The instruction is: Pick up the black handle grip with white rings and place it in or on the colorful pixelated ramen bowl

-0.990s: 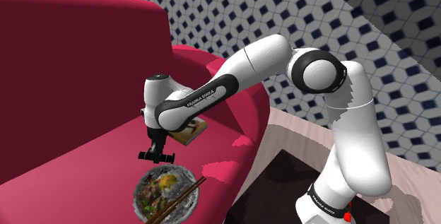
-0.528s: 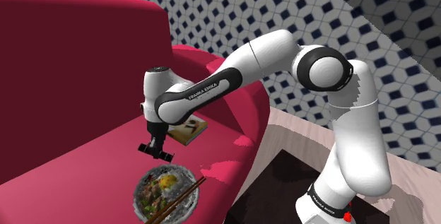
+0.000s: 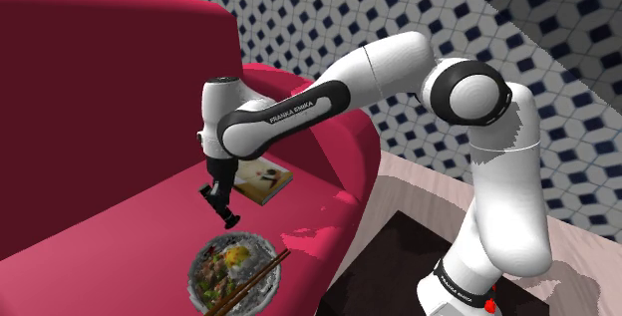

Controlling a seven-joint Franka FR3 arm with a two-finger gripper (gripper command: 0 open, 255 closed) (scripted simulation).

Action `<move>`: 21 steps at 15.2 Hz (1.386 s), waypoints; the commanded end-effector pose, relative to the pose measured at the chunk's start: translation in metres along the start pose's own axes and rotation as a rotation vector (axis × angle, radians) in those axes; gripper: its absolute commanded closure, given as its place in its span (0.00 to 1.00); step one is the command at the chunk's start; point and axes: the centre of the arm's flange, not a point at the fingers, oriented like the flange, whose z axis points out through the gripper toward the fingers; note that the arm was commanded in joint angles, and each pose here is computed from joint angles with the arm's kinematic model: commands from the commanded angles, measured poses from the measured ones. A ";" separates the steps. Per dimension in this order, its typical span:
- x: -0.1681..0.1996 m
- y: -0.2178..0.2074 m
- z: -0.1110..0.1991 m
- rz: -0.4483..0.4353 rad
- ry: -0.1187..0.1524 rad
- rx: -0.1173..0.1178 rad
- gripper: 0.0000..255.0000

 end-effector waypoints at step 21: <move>-0.013 -0.030 -0.100 0.000 0.000 0.000 1.00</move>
